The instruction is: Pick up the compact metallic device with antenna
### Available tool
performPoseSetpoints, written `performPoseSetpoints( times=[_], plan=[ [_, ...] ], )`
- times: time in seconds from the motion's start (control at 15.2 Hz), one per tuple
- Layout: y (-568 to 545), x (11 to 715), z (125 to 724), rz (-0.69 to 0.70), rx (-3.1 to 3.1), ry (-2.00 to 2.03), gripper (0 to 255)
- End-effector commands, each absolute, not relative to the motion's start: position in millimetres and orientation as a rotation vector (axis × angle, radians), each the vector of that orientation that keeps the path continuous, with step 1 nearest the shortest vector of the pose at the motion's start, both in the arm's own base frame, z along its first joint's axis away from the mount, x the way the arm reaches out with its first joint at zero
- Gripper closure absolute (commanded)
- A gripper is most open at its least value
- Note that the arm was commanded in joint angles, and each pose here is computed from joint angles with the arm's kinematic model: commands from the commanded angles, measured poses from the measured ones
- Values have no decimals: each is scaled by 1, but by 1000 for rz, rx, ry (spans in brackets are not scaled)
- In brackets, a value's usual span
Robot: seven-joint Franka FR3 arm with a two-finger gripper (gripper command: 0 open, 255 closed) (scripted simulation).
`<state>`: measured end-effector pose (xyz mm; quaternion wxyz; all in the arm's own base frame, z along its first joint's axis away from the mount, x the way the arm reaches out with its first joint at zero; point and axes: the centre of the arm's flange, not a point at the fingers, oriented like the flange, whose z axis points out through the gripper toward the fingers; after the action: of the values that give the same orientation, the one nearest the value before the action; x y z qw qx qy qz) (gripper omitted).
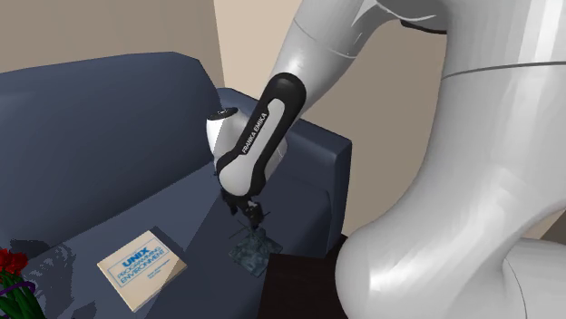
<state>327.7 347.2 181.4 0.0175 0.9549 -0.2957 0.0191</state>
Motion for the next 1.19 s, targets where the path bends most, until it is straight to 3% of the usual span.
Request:
performPoseSetpoints(
  times=[0.0,0.33,0.4,1.12],
  plan=[
    [348,328,170,61,2966,-920,0],
    [348,328,151,61,2966,-920,0],
    [347,328,151,61,2966,-920,255],
    [348,328,162,61,2966,-920,255]
  ],
)
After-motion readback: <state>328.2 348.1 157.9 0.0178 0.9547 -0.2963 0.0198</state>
